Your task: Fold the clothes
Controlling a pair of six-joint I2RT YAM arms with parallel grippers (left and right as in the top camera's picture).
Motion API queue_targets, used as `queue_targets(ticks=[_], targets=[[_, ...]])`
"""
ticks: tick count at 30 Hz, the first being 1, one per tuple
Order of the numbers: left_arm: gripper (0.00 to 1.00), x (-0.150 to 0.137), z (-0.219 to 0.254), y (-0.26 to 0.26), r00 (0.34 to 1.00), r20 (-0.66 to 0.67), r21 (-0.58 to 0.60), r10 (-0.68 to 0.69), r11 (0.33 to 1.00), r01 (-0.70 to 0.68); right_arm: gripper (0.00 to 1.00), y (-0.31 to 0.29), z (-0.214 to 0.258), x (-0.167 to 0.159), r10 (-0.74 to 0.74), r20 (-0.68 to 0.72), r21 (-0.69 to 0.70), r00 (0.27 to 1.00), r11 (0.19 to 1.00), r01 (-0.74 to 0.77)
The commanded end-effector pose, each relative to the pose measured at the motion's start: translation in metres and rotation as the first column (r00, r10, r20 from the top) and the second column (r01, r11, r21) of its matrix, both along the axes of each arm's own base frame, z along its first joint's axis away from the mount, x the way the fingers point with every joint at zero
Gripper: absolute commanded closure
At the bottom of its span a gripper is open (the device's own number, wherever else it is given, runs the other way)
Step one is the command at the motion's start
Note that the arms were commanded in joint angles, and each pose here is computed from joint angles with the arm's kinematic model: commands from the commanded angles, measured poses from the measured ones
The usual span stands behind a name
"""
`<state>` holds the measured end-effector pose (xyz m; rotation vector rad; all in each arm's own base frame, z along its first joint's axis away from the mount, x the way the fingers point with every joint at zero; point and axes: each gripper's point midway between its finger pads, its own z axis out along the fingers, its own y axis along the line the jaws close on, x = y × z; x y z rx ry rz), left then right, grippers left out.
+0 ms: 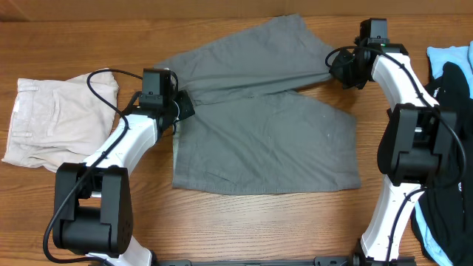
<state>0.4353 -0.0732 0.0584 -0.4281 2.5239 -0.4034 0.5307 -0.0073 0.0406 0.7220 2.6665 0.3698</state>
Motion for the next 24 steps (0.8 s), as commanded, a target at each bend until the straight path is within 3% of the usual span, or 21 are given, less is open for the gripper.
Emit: queue_targets(ticks=[1, 6, 7, 9, 10, 14, 20, 21, 22, 23, 24], targets=[[0.96, 0.009, -0.002, 0.016, 0.999, 0.033, 0.054, 0.033, 0.998, -0.035, 0.96, -0.049, 0.045, 0.009, -0.17, 0.095, -0.067, 0.981, 0.982, 0.177], [0.96, 0.013, 0.0, 0.019, 0.998, 0.055, 0.08, 0.014, 0.997, -0.019, 0.96, -0.033, 0.043, 0.007, -0.133, 0.08, -0.042, 0.988, 0.99, 0.136], [0.96, 0.009, -0.003, 0.023, 0.999, 0.036, 0.098, 0.027, 0.995, -0.03, 0.93, -0.032, 0.043, 0.007, -0.125, 0.078, -0.045, 0.989, 0.991, 0.129], [0.96, 0.0, -0.01, 0.032, 0.999, -0.006, 0.146, 0.047, 0.988, -0.045, 0.74, -0.032, 0.042, 0.005, -0.125, 0.069, -0.045, 0.99, 0.991, 0.129], [0.96, -0.004, -0.014, 0.034, 0.999, -0.028, 0.162, 0.039, 0.986, -0.034, 0.72, -0.032, 0.042, 0.004, -0.126, 0.066, -0.045, 0.99, 0.991, 0.129], [0.96, -0.014, -0.019, 0.035, 0.997, -0.071, 0.18, 0.021, 0.984, -0.008, 0.71, -0.041, 0.043, -0.005, -0.13, 0.04, -0.052, 0.991, 0.99, 0.132], [0.96, -0.011, -0.016, 0.06, 0.994, -0.065, 0.222, 0.088, 0.972, -0.071, 0.68, -0.07, 0.082, -0.035, -0.141, 0.027, -0.091, 0.99, 0.986, 0.143], [0.86, -0.01, -0.013, 0.067, 0.992, -0.069, 0.222, 0.105, 0.971, -0.088, 0.67, -0.076, 0.096, -0.044, -0.156, 0.03, -0.091, 0.987, 0.983, 0.158], [0.69, -0.01, -0.01, 0.07, 0.991, -0.077, 0.221, 0.111, 0.971, -0.092, 0.67, -0.079, 0.107, -0.052, -0.161, 0.028, -0.093, 0.987, 0.982, 0.163], [0.4, -0.011, -0.007, 0.073, 0.988, -0.095, 0.223, 0.119, 0.97, -0.095, 0.66, -0.081, 0.115, -0.06, -0.147, 0.027, -0.103, 0.989, 0.983, 0.149], [0.19, -0.014, -0.003, 0.076, 0.986, -0.113, 0.228, 0.124, 0.969, -0.096, 0.56, -0.082, 0.124, -0.068, -0.127, 0.026, -0.116, 0.992, 0.985, 0.129]])
